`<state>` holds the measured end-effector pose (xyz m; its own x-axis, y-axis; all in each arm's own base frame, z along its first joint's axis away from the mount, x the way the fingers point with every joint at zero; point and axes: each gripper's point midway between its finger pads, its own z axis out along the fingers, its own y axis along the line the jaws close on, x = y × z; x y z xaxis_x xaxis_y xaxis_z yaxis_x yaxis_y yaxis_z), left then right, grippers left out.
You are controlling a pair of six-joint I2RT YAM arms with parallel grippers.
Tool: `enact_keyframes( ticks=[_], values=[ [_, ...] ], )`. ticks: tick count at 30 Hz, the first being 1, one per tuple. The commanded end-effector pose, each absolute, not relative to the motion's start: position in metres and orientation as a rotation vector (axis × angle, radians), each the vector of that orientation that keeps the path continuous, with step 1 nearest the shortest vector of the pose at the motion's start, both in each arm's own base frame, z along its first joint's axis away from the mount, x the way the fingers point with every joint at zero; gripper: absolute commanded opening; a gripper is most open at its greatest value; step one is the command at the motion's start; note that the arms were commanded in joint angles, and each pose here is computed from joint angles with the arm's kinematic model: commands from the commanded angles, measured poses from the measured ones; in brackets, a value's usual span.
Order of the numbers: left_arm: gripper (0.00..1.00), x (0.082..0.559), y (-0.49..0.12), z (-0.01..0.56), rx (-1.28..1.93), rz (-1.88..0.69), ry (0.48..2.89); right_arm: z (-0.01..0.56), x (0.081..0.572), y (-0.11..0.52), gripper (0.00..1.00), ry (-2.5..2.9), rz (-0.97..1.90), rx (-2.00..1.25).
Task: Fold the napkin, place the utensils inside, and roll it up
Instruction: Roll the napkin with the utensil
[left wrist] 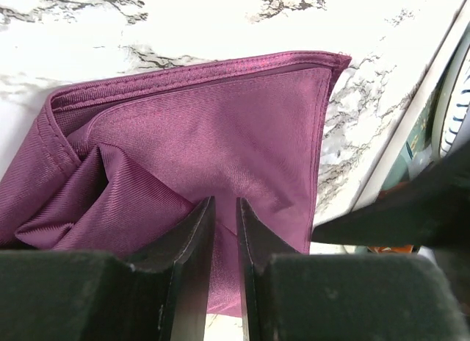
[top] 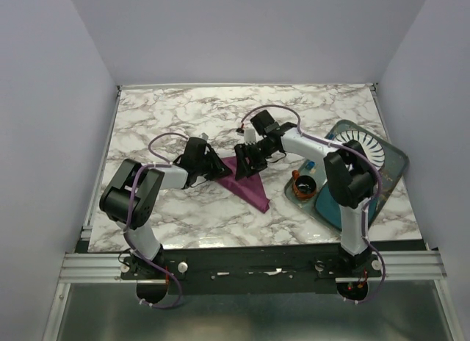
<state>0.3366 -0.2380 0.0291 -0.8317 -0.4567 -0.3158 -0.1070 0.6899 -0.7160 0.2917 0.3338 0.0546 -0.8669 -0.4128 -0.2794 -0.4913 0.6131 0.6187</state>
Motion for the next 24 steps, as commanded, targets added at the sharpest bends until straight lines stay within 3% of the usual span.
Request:
enact_keyframes(
  ticks=[1,5,18,23,24],
  values=[
    [0.27,0.322,-0.225,0.0,-0.462,-0.885,2.513,0.071,0.293,0.314,0.68,2.607,0.557,-0.851],
    [0.27,0.324,-0.227,0.001,-0.462,-0.888,2.519,0.069,0.297,0.314,0.71,2.444,0.222,-0.862],
    [0.27,0.323,-0.227,-0.004,-0.498,-0.917,2.538,0.031,0.279,0.344,0.74,2.293,-0.111,-1.041],
    [0.27,0.322,-0.225,-0.005,-0.5,-0.92,2.539,0.016,0.277,0.344,0.68,2.308,-0.112,-1.04],
    [0.27,0.322,-0.226,-0.003,-0.494,-0.922,2.536,0.017,0.279,0.342,0.59,2.304,-0.129,-1.032]
  ],
)
